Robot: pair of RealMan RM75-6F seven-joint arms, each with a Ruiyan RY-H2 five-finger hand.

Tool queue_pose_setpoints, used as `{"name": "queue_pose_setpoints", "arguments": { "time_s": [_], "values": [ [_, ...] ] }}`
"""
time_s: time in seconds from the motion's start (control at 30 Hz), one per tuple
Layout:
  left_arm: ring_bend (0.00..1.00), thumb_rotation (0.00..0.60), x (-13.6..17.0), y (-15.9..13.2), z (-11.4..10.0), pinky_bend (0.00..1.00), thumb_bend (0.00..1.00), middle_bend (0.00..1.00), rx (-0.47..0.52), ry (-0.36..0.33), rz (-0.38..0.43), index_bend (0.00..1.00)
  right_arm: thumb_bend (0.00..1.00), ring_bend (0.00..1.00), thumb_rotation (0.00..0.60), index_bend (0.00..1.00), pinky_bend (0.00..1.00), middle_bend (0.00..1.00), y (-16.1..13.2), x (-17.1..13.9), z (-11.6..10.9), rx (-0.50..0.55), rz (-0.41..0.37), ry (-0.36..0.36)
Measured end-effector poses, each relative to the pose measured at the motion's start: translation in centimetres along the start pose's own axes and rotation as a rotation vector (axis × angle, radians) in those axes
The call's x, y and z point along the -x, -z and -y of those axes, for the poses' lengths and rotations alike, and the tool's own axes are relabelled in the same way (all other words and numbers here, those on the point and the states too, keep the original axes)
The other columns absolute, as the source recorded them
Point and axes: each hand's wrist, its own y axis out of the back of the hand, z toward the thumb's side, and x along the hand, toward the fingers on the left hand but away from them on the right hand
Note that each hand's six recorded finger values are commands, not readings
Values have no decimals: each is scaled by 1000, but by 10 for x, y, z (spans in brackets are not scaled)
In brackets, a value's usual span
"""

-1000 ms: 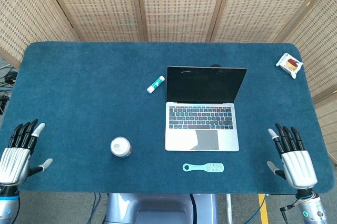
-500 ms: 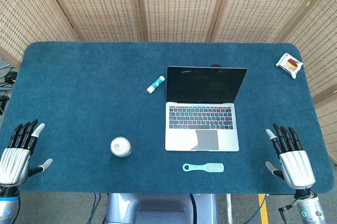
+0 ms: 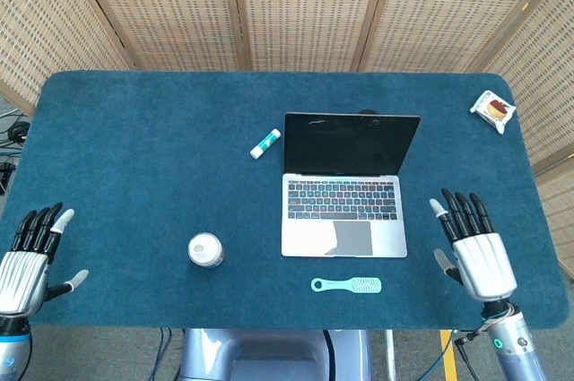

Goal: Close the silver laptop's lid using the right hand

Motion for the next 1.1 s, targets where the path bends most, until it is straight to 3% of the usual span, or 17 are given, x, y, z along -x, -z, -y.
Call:
{"name": "queue_pose_setpoints", "arguments": {
  "time_s": [0.3,0.4,0.57,0.63,0.87,1.1],
  "values": [
    [0,600,-3,3,3,0,11,0,5,9,-6,0,519,0,600,0,0,0,-31,68,-25,-55,-25,-3],
    [0,600,-5,3,5,0,12,0,3,8,-5,0,633,0,600,0,0,0,-36,88,-28,-65,-20,-11],
    [0,600,-8,5,9,0,11,0,-2,15,-9,0,948,0,600,32,0,0,-47,120,-31,-81,-8,-43],
    [0,600,-9,5,10,0,11,0,-1,15,-12,0,997,0,600,54,0,0,-53,133,-32,-89,-12,-51],
    [0,600,-11,8,10,0,12,0,1,11,-19,0,1000,0,600,119,0,58,-77,179,-29,-122,-20,-56],
    [0,600,-12,10,12,0,12,0,7,12,-19,0,1000,0,600,130,0,86,-79,206,-17,-154,21,-82]
  ]
}}
